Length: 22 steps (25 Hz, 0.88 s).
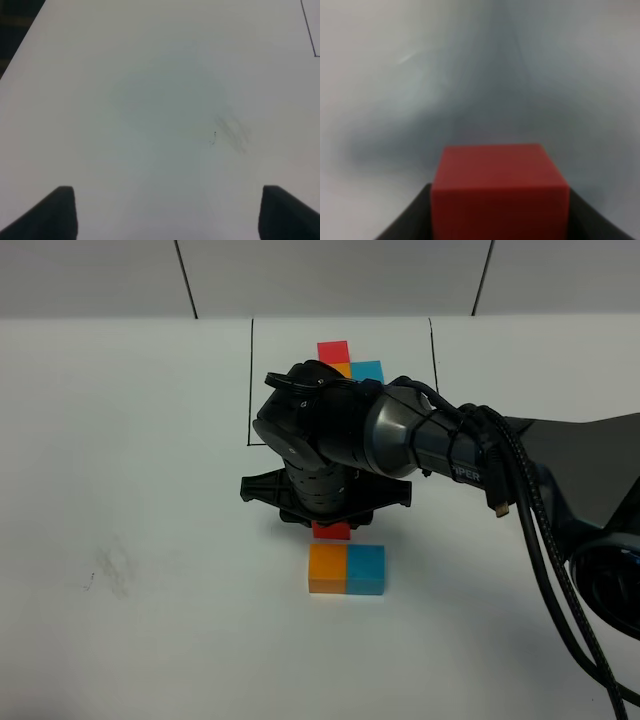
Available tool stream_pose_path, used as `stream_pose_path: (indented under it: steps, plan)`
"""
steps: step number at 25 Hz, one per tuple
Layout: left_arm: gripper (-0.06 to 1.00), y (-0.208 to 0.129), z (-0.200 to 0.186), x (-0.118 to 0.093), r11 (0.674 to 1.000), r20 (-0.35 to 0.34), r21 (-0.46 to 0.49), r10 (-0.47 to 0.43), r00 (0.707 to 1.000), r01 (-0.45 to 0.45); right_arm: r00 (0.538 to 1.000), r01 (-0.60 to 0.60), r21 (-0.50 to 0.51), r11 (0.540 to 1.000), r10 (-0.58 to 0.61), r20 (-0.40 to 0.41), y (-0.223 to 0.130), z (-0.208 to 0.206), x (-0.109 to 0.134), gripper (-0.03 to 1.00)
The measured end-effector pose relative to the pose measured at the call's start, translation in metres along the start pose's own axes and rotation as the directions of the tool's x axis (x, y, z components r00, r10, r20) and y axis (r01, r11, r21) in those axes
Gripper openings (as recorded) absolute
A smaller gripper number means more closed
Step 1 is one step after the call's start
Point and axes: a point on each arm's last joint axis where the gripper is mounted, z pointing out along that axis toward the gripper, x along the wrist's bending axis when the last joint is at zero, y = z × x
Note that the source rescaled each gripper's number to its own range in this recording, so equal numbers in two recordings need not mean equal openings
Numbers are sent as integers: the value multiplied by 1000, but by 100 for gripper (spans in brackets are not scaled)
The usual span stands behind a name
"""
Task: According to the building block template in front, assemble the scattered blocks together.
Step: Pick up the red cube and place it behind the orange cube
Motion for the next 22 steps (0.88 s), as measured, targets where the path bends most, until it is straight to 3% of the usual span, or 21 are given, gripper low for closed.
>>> stream_pose_path:
  steps: [22]
  plan:
    - [66,0,0,0,1000,0,0,-1,1000,1,998,-40,48,998,38,44,-11,29,5,21]
